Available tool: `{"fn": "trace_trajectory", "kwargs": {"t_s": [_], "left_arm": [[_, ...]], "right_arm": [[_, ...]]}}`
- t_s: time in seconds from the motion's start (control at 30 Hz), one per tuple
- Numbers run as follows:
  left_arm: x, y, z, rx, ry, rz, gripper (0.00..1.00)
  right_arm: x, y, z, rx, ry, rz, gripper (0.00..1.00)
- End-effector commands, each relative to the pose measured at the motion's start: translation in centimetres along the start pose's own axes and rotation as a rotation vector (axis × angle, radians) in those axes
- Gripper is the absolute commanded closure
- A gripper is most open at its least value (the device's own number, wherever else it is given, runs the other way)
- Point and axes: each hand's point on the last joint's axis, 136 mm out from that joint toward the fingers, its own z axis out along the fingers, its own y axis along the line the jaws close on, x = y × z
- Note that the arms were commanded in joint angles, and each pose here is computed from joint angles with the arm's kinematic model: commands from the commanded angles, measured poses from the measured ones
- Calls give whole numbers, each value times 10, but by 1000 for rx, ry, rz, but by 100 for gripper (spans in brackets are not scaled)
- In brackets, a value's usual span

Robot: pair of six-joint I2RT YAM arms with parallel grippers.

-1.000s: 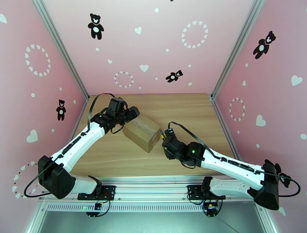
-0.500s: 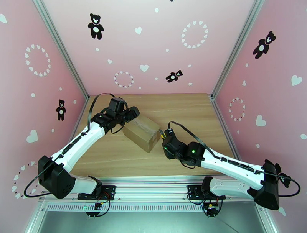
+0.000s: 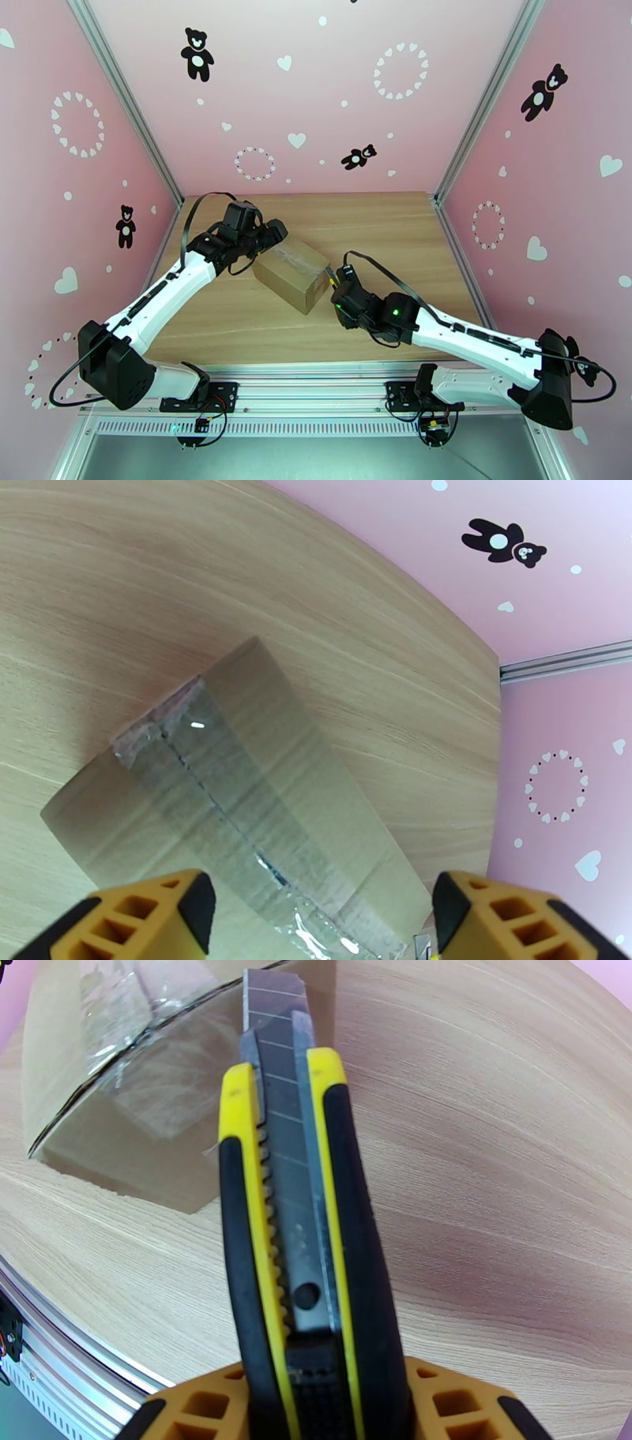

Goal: Unpack the express box

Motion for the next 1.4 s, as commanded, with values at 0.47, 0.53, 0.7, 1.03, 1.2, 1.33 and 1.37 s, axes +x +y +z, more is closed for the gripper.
{"fn": "trace_trajectory", "kwargs": {"t_s": [0.47,0.53,0.7,1.03,1.2,1.33,1.37], "left_arm": [[-3,-4,-4,17,-21,-3,22],[-3,-4,-4,18,-23,-5,21],[-3,-4,-4,17,-22,-7,22],[-2,-4,-4,17,-21,-6,21],[-3,-4,-4,16,-21,-7,21],[-3,-4,-3,17,-21,-7,21],[-3,-5,-4,18,-23,-5,22]], "right_arm": [[-7,-2,-11,32,-30,13,100],[-8,-2,-11,34,-32,15,100],[-9,-1,-11,34,-34,10,100],[-7,0,-7,43,-20,1,100],[-5,-2,-6,54,-12,0,100],[-6,-3,-6,57,-14,-1,100],[-5,-3,-6,59,-14,-3,100]]}}
